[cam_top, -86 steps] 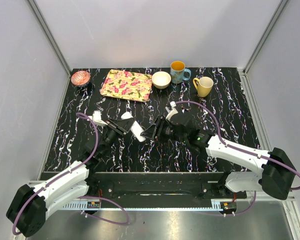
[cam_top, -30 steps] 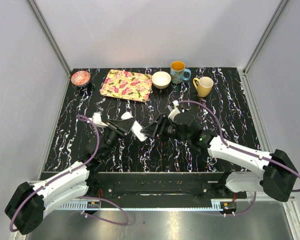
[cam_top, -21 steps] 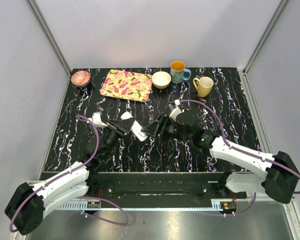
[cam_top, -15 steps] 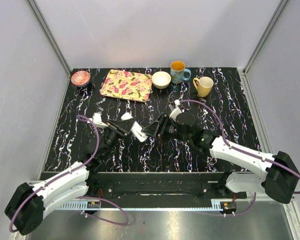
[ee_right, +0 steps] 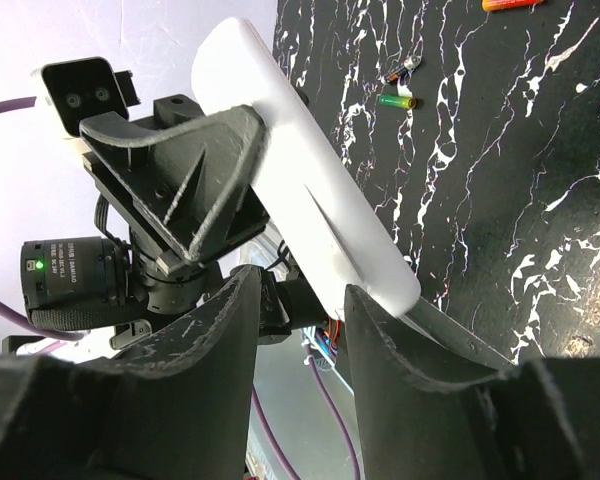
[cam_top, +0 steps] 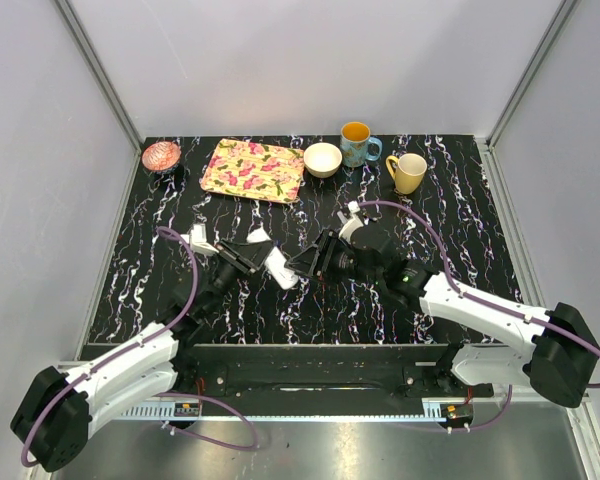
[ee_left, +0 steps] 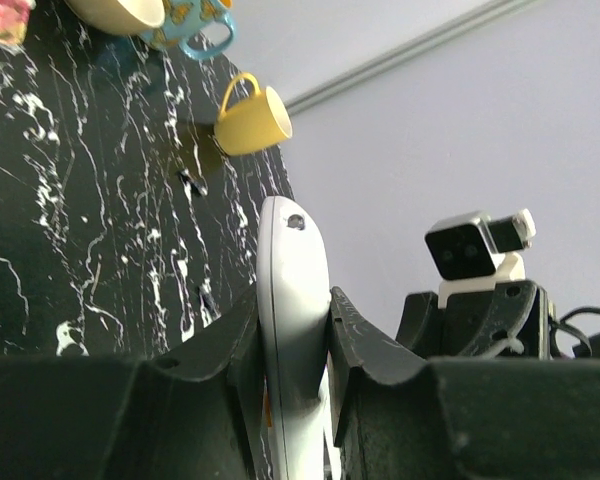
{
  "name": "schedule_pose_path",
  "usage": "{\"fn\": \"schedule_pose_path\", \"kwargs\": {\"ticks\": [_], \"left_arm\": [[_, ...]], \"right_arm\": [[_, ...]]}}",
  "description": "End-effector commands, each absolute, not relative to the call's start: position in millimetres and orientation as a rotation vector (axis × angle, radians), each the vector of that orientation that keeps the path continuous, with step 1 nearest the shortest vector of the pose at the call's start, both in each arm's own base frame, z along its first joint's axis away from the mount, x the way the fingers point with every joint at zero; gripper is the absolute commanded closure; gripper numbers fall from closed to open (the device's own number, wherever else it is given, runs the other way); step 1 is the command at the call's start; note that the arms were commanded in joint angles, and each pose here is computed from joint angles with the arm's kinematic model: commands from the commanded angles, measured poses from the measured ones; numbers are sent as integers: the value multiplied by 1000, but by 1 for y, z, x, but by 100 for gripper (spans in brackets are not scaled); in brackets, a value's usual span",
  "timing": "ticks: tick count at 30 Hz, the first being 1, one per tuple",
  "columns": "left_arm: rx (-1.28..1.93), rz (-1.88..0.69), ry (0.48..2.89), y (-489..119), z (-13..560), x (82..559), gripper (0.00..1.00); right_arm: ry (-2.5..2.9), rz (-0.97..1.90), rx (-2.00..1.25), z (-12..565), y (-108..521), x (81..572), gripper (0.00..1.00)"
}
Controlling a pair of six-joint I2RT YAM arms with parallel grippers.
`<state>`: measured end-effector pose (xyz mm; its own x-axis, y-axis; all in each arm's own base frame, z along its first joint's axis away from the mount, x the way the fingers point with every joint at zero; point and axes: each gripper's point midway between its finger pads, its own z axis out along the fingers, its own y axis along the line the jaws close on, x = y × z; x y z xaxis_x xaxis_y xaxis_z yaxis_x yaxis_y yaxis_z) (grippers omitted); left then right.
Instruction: Load the batteries into the remote control
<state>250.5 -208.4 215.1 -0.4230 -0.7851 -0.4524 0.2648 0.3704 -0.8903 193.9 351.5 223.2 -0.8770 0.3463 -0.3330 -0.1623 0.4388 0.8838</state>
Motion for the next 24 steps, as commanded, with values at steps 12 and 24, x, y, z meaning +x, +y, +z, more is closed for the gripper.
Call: {"fn": "schedule_pose_path", "kwargs": {"ticks": [12,24], "left_arm": [[-429,-1411,1534,-221,248,243,100],[-407,-1359,1549,-218,249,247,100]], "right_arm": [[2106,1484,108,262,350,199,51],[2128,1406,47,263,338,194,47]]}}
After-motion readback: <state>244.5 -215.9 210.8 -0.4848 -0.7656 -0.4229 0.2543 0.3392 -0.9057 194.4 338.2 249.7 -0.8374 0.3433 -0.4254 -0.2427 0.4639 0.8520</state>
